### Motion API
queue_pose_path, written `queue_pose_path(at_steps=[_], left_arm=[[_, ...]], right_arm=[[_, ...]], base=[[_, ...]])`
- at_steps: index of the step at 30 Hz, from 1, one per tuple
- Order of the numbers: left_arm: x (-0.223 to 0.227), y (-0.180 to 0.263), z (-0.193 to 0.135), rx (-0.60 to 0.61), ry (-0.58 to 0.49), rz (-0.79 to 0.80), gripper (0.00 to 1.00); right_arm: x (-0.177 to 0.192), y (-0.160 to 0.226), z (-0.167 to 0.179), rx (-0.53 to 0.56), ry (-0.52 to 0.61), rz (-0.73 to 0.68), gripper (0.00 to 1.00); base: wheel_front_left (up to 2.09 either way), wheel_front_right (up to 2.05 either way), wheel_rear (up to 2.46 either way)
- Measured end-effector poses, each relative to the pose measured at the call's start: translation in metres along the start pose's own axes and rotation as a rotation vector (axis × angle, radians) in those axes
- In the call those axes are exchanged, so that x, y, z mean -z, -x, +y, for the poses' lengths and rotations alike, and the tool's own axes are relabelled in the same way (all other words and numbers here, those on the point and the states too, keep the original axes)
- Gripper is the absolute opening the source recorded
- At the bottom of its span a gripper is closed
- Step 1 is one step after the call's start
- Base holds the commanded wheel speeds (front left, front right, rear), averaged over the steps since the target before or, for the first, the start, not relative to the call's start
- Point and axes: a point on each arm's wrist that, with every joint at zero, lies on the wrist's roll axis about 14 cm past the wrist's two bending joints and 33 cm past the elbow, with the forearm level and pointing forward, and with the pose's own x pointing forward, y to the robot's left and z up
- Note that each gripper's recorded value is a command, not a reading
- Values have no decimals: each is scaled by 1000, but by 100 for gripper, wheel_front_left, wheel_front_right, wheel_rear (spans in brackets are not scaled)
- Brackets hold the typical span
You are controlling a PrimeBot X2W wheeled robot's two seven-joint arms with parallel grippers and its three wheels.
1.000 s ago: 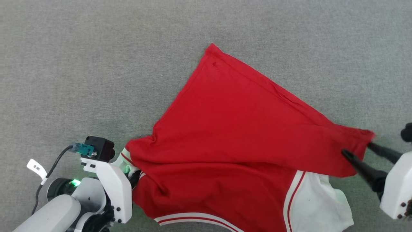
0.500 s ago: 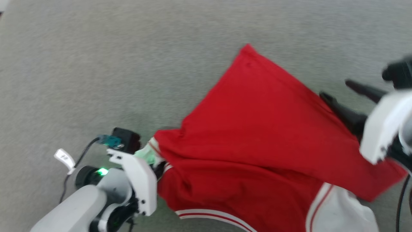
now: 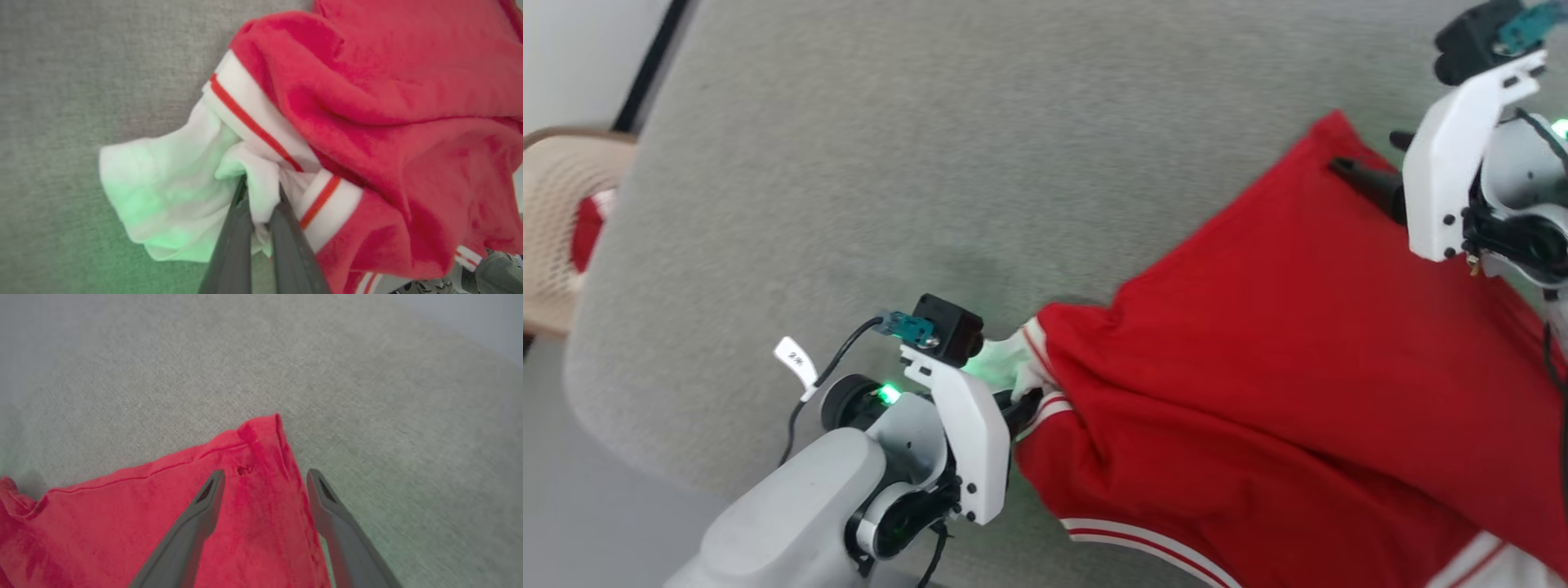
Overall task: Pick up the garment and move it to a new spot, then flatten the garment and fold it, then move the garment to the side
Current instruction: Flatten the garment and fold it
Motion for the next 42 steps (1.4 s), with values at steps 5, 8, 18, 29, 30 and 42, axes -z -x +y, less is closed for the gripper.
queue_pose_path(at_steps=[5,8,18,29,30,42], left_arm=[[7,2,12,-28,38,-5,0],[9,1,15,-34,53,-7,0],[1,-4,24,-37,38,-4,0],[-107,15,55,-134,-151,-108,0],[-120,18,55,-143,-169,-117,0],[-257,57,5,-152,-374,-287,0]], right_arm=[[29,-29,6,-23,25,243,100],[39,-35,6,-20,64,362,100],[45,-32,-1,-2,62,401,0],[-5,29,-45,116,34,144,0],[-10,38,-50,129,26,116,0],[-51,150,-89,308,-4,-151,0]], base=[[0,0,0],[0,0,0],[0,0,0],[0,0,0],[0,0,0],[0,0,0]])
